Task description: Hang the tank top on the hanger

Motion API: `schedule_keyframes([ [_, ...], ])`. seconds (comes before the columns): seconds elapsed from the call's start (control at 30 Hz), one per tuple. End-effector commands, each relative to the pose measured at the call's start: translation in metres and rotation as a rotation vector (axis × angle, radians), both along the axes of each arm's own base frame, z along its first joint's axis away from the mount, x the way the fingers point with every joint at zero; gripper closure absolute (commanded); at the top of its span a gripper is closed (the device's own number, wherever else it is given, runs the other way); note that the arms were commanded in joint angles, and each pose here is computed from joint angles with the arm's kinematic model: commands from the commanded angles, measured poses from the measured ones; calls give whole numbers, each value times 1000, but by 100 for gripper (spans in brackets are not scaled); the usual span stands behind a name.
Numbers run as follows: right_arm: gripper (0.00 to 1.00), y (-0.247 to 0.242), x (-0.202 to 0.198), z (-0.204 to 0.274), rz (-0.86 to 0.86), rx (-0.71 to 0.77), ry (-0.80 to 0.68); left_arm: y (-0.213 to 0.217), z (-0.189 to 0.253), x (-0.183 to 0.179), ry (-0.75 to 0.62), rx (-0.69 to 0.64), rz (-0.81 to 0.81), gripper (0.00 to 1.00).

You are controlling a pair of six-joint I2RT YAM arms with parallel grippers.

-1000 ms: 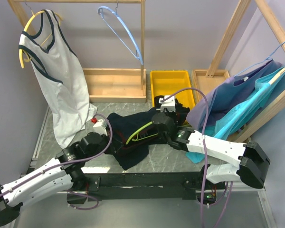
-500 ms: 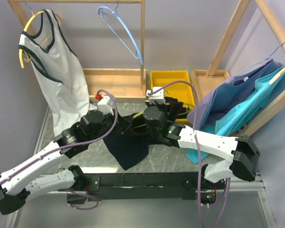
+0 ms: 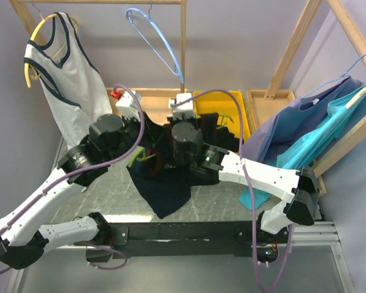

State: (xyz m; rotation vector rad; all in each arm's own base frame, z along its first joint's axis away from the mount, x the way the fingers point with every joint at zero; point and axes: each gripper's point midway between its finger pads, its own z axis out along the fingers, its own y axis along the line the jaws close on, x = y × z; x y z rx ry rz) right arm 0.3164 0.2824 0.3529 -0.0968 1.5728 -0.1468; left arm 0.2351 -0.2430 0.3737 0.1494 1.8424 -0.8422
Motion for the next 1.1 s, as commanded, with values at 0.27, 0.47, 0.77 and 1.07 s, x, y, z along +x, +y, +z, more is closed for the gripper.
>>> schedule_keyframes([
  [0.27,100,0,-17,167,158,142,-131,43,182,-10,-385,-136,23,36],
  [0.47,100,-31,-45,252,234,213,-231,86,253,-57,-613,-252,46,27],
  [0.77,100,-1,-49,166,344,98,-122,68,186,-76,-513,-117,-129,30],
  [1.07,100,18,-45,76,364,85,-30,55,40,-86,-217,106,-279,33],
])
